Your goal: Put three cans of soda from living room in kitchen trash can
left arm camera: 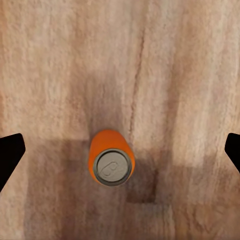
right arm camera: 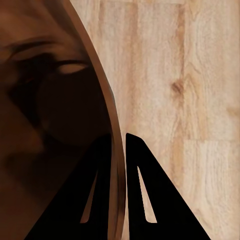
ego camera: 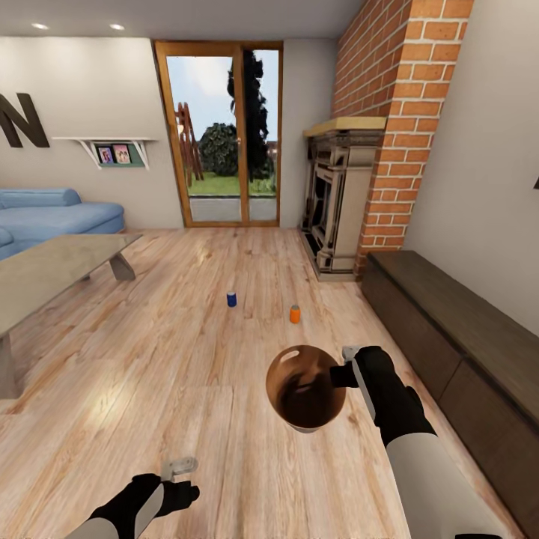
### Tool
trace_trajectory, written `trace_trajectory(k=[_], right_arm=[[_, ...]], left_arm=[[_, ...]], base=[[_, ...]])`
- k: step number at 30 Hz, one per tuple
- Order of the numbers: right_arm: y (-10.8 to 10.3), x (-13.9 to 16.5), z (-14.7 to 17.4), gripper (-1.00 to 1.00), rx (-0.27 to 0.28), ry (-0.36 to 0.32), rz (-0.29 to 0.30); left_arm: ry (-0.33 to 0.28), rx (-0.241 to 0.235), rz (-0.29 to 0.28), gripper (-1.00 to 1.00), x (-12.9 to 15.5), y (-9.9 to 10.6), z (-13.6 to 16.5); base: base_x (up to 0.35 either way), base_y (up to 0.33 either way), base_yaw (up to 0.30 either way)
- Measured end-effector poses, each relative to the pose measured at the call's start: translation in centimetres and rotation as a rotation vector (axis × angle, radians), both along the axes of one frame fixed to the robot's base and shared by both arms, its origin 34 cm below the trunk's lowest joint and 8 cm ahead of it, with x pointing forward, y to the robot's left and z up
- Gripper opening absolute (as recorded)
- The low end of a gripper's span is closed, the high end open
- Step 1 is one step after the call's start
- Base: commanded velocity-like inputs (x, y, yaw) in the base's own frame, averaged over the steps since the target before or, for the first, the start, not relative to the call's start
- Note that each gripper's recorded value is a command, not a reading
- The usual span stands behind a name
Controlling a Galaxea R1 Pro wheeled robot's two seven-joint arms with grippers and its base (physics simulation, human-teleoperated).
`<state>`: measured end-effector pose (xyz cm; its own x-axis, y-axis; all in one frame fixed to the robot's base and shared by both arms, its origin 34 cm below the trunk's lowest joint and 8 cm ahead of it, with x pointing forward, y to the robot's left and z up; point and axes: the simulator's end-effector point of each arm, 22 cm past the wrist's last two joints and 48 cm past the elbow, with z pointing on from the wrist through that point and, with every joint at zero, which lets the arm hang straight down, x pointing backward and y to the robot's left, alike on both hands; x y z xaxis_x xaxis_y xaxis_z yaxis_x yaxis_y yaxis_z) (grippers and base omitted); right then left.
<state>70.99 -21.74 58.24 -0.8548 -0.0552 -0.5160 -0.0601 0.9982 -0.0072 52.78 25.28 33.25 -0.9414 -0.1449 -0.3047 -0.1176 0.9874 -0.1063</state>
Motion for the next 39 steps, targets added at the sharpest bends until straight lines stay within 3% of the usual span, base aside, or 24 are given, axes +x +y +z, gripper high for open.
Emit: trace_trajectory(k=[18, 39], right_arm=[[-0.1, -0.9, -3.9, -1.0, -0.002, -0.001, 0.0], [0.0, -2.1, -8.6, -1.0, 0.001, -0.001, 0.0]], left_arm=[[0.024, 0.001, 0.0, 1.0, -2.2, 0.1, -4.7], [-0.007, 0.007, 0.001, 1.0, -3.1, 0.2, -9.3]], base=[[0.0, 0.0, 0.0], [0.0, 0.0, 0.0]])
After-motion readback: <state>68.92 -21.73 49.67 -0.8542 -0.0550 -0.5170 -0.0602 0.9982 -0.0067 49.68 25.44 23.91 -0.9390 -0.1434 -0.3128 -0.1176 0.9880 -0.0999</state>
